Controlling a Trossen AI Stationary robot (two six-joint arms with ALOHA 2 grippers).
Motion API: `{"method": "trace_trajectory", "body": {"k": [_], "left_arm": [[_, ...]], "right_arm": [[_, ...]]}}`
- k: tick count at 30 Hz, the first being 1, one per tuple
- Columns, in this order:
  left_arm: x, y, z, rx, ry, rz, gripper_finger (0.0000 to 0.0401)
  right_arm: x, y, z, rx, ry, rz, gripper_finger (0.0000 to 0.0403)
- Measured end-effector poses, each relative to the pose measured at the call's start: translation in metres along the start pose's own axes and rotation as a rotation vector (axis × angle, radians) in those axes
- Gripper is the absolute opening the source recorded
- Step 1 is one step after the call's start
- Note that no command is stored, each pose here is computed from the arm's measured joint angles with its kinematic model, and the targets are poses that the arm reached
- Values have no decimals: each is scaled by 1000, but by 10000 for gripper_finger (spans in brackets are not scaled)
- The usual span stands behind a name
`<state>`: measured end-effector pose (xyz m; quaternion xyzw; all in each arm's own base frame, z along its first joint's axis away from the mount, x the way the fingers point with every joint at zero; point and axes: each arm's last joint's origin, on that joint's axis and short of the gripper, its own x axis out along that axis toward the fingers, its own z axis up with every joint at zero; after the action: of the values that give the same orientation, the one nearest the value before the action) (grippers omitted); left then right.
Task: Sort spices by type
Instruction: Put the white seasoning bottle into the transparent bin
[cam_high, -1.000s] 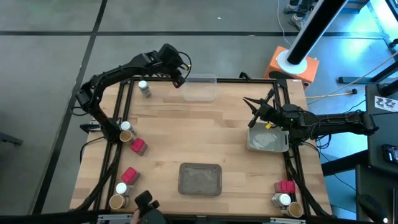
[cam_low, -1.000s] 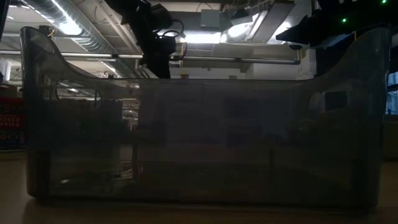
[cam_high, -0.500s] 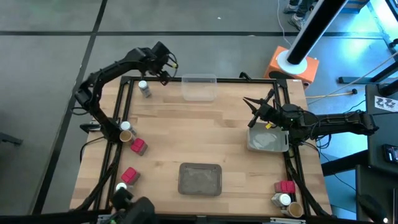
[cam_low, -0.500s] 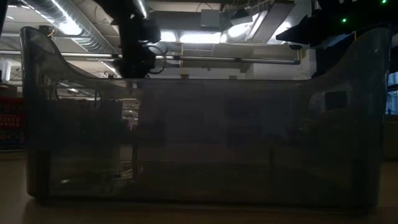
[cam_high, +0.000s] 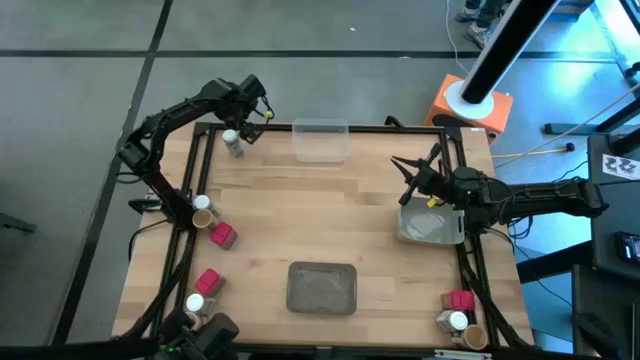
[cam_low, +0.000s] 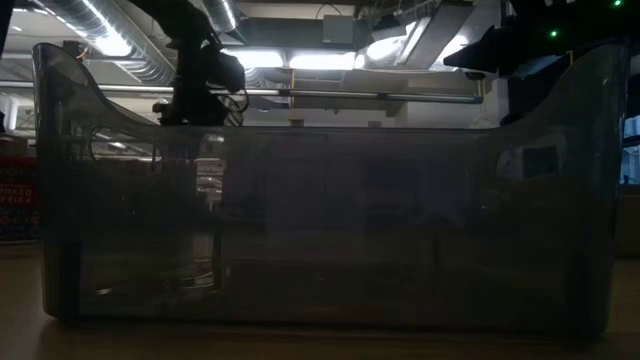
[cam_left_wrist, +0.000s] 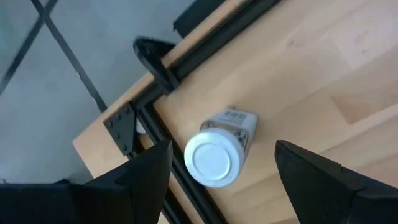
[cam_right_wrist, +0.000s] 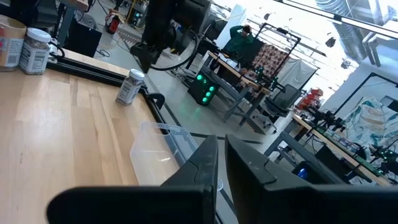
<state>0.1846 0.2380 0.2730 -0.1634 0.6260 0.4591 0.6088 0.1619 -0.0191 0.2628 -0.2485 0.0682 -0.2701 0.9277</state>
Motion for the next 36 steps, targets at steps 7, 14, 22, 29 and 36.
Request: {"method": "trace_trajectory", "body": {"k": [7, 14, 22, 29, 36], "left_arm": [[6, -3, -3, 14, 21, 0, 268], [20, 1, -10, 3, 69, 4, 268], [34, 0, -19, 23, 119, -11, 268], [45, 1, -19, 30, 95, -12, 268], [55, -2, -23, 53, 101, -85, 268]], "right_arm": [[0, 0, 0, 0, 0, 0, 33], [0, 0, 0, 0, 0, 0, 33], [0, 0, 0, 0, 0, 0, 33], [0, 0, 0, 0, 0, 0, 33], [0, 0, 0, 0, 0, 0, 33]]}}
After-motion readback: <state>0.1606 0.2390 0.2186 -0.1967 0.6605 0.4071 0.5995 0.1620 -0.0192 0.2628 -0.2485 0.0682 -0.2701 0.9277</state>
